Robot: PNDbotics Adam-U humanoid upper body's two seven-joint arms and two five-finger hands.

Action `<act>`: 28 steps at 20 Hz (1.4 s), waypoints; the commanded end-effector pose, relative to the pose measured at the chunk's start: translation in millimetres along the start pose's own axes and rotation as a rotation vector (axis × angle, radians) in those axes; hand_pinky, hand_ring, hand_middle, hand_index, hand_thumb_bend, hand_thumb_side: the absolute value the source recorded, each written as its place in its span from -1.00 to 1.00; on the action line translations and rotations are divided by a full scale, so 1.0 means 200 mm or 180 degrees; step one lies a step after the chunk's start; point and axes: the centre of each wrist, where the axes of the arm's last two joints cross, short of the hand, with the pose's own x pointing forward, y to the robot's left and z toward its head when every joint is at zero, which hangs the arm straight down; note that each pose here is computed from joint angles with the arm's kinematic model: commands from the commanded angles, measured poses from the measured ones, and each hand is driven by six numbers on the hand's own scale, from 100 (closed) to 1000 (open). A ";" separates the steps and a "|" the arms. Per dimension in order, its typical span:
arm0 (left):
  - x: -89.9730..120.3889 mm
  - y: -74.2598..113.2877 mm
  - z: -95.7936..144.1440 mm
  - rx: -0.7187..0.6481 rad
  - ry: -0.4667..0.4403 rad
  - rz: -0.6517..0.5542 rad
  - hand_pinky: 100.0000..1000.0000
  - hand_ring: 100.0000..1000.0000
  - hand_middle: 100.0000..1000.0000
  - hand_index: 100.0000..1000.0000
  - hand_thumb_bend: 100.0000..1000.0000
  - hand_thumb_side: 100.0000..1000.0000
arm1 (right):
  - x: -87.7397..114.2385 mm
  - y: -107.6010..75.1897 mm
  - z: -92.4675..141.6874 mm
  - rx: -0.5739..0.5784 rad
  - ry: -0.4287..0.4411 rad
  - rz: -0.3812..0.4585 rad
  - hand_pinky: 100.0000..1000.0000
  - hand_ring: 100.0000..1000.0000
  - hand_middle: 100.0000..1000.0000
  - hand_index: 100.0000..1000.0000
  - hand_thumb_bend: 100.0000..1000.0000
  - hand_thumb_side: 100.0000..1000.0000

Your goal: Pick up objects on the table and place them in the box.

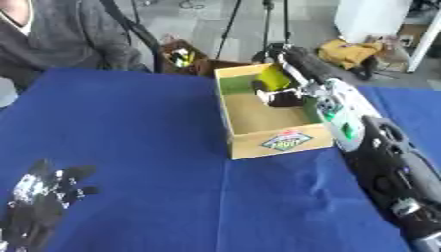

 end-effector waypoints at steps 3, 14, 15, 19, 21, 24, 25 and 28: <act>0.05 -0.01 -0.03 -0.0092 -0.0117 -0.0018 0.40 0.86 0.34 0.24 -0.64 1.00 | -0.11 0.06 0.04 0.0122 0.0268 0.0187 0.27 0.13 0.57 0.63 -1.00 -0.40; 0.05 -0.01 -0.04 -0.0087 -0.0117 -0.0029 0.40 0.86 0.34 0.24 -0.62 1.00 | -0.11 0.06 0.04 0.0133 0.0165 0.0190 0.84 0.95 0.82 0.76 -1.00 0.09; 0.05 -0.01 -0.03 -0.0080 -0.0116 -0.0030 0.40 0.86 0.34 0.24 -0.65 1.00 | -0.10 0.04 0.03 0.0055 0.0129 0.0194 0.81 0.91 0.76 0.74 -1.00 0.64; 0.04 0.00 -0.02 -0.0035 -0.0082 -0.0026 0.40 0.86 0.33 0.24 -0.62 1.00 | -0.01 -0.07 -0.03 -0.0390 -0.0164 0.0110 0.66 0.78 0.65 0.66 -1.00 0.01; 0.03 0.00 -0.01 -0.0010 -0.0064 -0.0019 0.40 0.86 0.33 0.24 -0.61 1.00 | 0.04 -0.12 -0.05 -0.0625 -0.0288 0.0035 0.52 0.74 0.57 0.59 -1.00 0.05; 0.01 0.02 0.02 0.0076 -0.0035 -0.0010 0.40 0.86 0.33 0.24 -0.61 1.00 | 0.13 -0.15 -0.07 -0.0978 -0.0501 -0.0162 0.44 0.72 0.51 0.55 -1.00 0.12; 0.01 0.02 0.02 0.0098 -0.0028 -0.0008 0.40 0.86 0.33 0.24 -0.61 1.00 | 0.15 -0.15 -0.07 -0.1052 -0.0545 -0.0216 0.40 0.71 0.48 0.52 -1.00 0.18; 0.01 0.06 0.05 0.0242 -0.0031 -0.0034 0.40 0.86 0.33 0.24 -0.61 1.00 | 0.24 -0.05 -0.02 -0.1206 -0.0715 -0.0485 0.33 0.70 0.42 0.46 -1.00 0.44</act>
